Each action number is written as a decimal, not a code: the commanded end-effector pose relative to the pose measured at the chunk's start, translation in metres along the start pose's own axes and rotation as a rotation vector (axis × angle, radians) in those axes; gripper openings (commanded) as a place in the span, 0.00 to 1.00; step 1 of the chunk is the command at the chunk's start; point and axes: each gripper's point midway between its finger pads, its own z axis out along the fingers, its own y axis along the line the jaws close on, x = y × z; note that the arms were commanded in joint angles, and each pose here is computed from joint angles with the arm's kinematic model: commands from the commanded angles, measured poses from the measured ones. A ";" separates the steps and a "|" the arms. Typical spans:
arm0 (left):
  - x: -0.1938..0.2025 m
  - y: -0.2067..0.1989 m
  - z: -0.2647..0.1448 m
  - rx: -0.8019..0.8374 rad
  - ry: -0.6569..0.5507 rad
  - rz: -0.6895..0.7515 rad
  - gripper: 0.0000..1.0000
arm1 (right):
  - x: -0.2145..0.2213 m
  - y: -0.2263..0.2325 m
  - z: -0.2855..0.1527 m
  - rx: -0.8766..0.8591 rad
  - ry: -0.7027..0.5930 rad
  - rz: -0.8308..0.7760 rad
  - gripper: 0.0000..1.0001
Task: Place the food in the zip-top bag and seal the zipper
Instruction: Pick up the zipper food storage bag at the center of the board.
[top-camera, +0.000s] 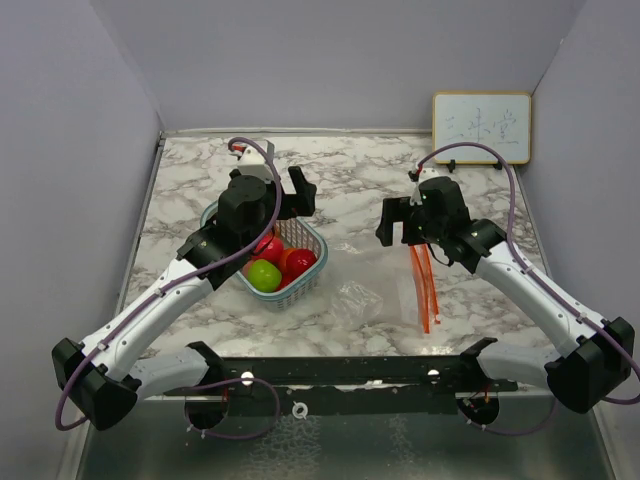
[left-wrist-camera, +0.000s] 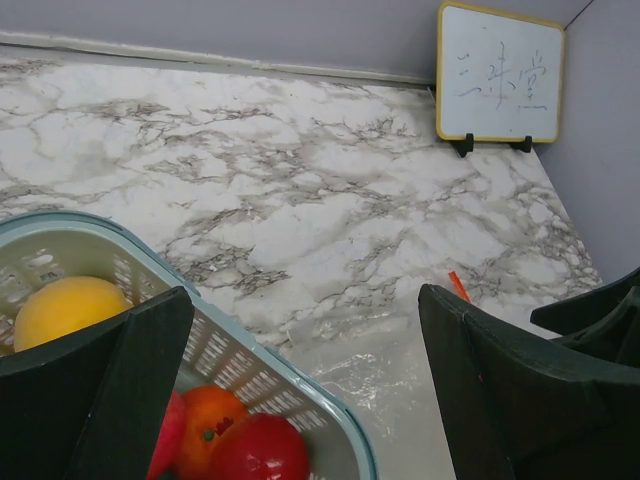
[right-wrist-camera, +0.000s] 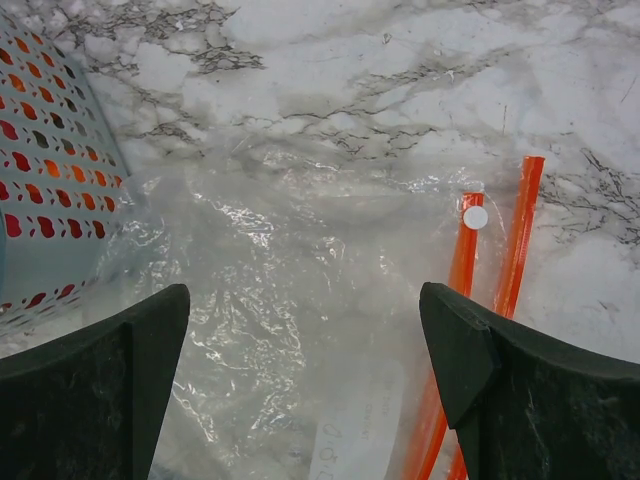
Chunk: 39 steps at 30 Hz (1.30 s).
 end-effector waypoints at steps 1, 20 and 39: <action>-0.010 -0.006 0.000 0.014 -0.036 -0.015 0.99 | -0.008 -0.003 0.000 0.025 -0.029 -0.021 0.99; 0.020 -0.067 -0.020 0.475 0.029 0.228 0.99 | 0.023 -0.024 0.003 0.051 0.045 0.040 0.99; 0.028 -0.063 -0.026 0.492 0.023 0.251 0.99 | 0.117 -0.047 0.016 -0.027 0.220 0.332 0.99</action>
